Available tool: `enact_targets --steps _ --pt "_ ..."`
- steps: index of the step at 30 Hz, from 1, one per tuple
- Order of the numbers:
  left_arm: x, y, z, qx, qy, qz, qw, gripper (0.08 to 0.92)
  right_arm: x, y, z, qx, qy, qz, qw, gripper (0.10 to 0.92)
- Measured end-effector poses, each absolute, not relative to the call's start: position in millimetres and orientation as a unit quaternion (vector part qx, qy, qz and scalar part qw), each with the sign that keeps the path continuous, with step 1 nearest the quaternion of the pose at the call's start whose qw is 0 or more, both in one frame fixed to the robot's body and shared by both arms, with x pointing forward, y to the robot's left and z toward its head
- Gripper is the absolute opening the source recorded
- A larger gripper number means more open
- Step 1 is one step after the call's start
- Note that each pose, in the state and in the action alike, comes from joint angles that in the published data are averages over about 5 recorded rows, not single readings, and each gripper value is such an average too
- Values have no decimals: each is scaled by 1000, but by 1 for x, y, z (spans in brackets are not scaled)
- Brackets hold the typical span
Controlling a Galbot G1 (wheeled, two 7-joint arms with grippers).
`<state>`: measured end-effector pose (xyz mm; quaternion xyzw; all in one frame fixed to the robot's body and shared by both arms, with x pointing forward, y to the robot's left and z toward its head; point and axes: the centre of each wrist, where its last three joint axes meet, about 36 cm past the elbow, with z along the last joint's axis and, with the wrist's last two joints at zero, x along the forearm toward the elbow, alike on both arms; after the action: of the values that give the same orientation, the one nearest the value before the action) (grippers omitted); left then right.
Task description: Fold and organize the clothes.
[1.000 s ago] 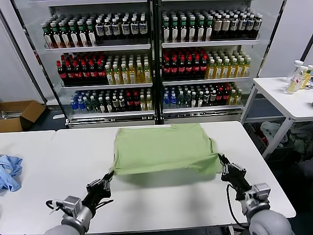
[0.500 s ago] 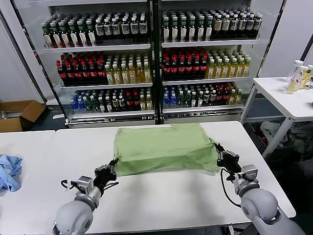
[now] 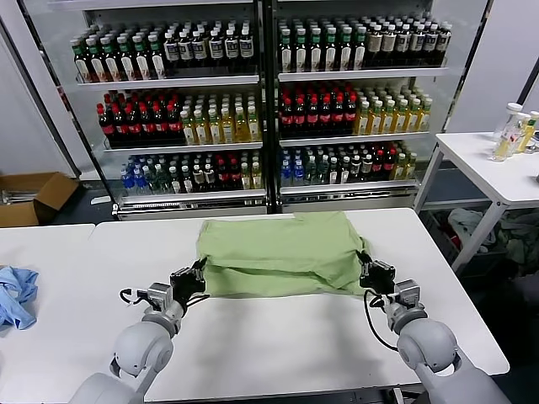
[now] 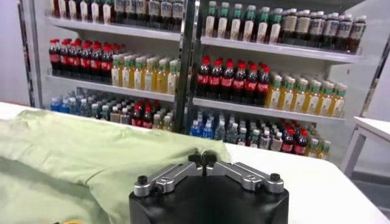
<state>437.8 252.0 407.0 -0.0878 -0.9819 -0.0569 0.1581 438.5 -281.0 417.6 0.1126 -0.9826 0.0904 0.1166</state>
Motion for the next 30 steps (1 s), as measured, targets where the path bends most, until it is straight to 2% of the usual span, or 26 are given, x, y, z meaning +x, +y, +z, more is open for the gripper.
enact_targets --steps 5,16,19,22,24,26,30 --pt "434 252 405 -79 -981 -65 163 322 437 -280 416 120 -980 98 123 403" --pt "418 252 392 -61 -979 -68 183 643 430 -289 411 96 -980 96 144 724" --pt "418 252 387 -57 -977 -69 192 729 429 -292 407 81 -980 91 158 793" --pt "418 251 382 -54 -975 -70 202 793 428 -293 402 70 -978 86 174 819" --pt "418 252 378 -53 -974 -72 208 796 428 -293 399 64 -977 84 185 816" --pt "418 252 375 -53 -973 -74 213 763 428 -293 396 61 -975 81 195 796" --pt "417 253 370 -58 -970 -78 225 650 428 -291 392 58 -973 76 212 689"
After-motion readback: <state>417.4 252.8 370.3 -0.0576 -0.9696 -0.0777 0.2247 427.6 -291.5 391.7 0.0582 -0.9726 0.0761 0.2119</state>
